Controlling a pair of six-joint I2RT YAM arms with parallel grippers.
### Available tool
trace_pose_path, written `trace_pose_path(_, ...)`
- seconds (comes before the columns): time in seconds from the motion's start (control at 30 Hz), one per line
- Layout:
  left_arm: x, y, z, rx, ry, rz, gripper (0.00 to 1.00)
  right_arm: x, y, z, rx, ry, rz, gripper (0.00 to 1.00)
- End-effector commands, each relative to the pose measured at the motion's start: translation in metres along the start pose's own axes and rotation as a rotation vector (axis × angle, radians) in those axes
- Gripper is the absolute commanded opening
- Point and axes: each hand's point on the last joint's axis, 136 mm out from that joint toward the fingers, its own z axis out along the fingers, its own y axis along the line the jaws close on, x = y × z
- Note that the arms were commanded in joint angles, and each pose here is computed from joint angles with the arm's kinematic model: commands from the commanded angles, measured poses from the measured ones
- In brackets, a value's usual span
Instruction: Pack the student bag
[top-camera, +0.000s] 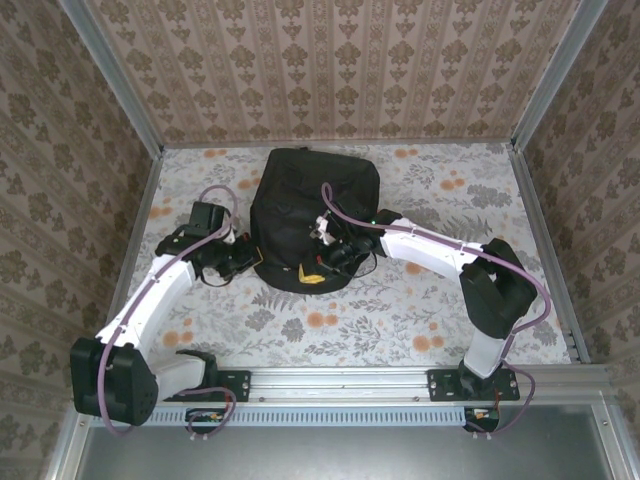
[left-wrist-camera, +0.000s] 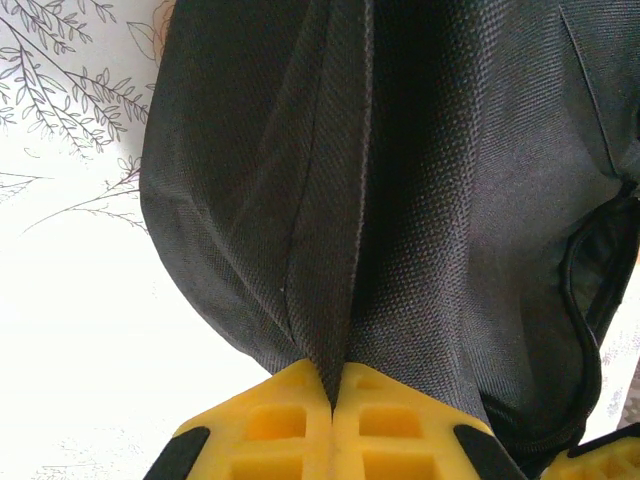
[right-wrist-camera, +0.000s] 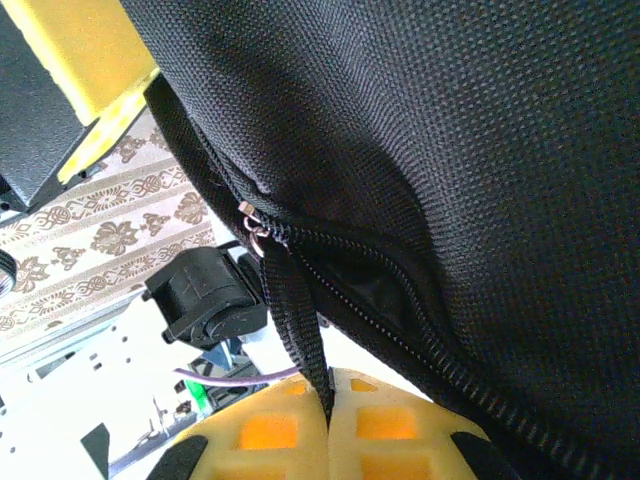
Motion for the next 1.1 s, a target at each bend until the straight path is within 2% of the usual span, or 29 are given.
trace_pose_path(0.0, -0.028, 0.017, -0.014, -0.092, -0.117, 0.023, 0.0, 0.002, -0.009, -0.015, 0.035, -0.007, 0.033, 0.0)
trace_pose_path(0.17, -0.042, 0.021, -0.016, -0.134, -0.155, 0.056, 0.0, -0.001, 0.004, -0.009, 0.022, -0.001, 0.027, 0.0)
trace_pose_path(0.3, -0.046, 0.016, -0.013, -0.107, -0.134, 0.032, 0.02, -0.014, 0.029, 0.002, -0.02, -0.019, 0.012, 0.0)
trace_pose_path(0.47, -0.066, 0.006, -0.021, -0.098, -0.188, 0.035, 0.04, -0.041, 0.057, 0.03, -0.052, -0.042, 0.024, 0.0)
trace_pose_path(0.57, -0.084, 0.013, -0.021, -0.168, -0.228, 0.042, 0.04, -0.065, 0.072, 0.045, -0.082, -0.064, 0.033, 0.0)
trace_pose_path(0.6, -0.088, 0.017, -0.021, -0.187, -0.228, 0.032, 0.06, -0.073, 0.077, 0.05, -0.09, -0.07, 0.03, 0.0)
trace_pose_path(0.67, -0.091, 0.021, -0.021, -0.2, -0.218, -0.005, 0.19, -0.085, 0.085, 0.059, -0.1, -0.069, 0.033, 0.0)
trace_pose_path(0.77, -0.082, 0.023, -0.026, -0.184, -0.215, -0.046, 0.36, -0.097, 0.088, 0.066, -0.109, -0.074, 0.05, 0.0)
trace_pose_path(0.93, -0.053, 0.037, -0.03, -0.178, -0.165, -0.178, 0.39, -0.096, 0.085, 0.066, -0.108, -0.08, 0.052, 0.0)
trace_pose_path(1.07, -0.03, 0.035, -0.015, -0.099, -0.09, -0.306, 0.39, -0.093, 0.079, 0.067, -0.107, -0.076, 0.06, 0.0)
